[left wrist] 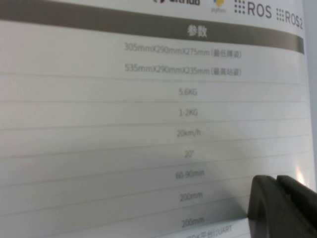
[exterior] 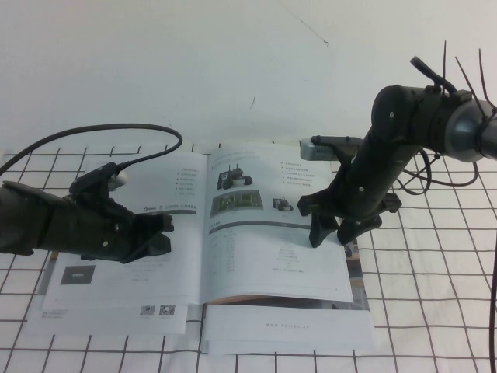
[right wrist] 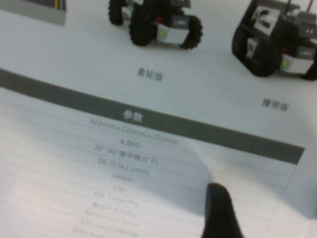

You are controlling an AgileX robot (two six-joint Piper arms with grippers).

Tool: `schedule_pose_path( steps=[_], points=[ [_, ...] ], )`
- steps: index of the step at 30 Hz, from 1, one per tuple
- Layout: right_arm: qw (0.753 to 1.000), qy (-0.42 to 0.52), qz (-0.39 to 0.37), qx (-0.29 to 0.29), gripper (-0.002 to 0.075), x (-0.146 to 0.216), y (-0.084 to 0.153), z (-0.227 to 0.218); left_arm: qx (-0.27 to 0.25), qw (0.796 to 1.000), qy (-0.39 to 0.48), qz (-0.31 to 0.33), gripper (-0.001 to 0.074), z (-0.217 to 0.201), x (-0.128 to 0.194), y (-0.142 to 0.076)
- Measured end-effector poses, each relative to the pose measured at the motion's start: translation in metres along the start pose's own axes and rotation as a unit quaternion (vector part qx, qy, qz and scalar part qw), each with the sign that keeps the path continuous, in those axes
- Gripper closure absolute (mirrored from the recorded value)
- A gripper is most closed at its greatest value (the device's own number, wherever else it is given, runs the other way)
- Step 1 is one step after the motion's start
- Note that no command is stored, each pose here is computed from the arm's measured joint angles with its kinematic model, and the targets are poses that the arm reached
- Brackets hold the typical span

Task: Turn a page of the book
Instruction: Open the closed book

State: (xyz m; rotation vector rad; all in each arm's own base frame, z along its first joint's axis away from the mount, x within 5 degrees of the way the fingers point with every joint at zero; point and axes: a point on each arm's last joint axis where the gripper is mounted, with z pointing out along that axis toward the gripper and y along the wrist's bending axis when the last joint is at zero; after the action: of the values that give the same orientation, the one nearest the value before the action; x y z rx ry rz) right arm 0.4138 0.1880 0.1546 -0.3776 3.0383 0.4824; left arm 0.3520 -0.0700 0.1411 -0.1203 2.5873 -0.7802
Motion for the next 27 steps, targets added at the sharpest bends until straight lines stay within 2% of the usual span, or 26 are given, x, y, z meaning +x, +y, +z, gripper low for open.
schedule_pose_path(
  steps=[11,16,23,27],
  points=[
    [0.998,0.017,-0.054,-0.006,0.0318,0.003,0.001,0.000,0.002,1.000,0.001,0.000,0.0737,0.000,0.000,0.000],
    [0.998,0.011,-0.054,-0.028,0.0318,0.002,0.005,0.000,0.002,1.000,0.001,0.000,0.0737,0.000,0.000,0.000],
    [0.998,0.015,-0.055,-0.028,0.0318,0.003,0.005,0.000,0.002,1.000,0.001,0.000,0.0737,0.000,0.000,0.000],
    [0.996,-0.014,-0.046,-0.076,0.0318,-0.002,0.014,-0.001,0.002,1.000,0.001,0.000,0.0737,0.000,0.000,0.000]
  ],
)
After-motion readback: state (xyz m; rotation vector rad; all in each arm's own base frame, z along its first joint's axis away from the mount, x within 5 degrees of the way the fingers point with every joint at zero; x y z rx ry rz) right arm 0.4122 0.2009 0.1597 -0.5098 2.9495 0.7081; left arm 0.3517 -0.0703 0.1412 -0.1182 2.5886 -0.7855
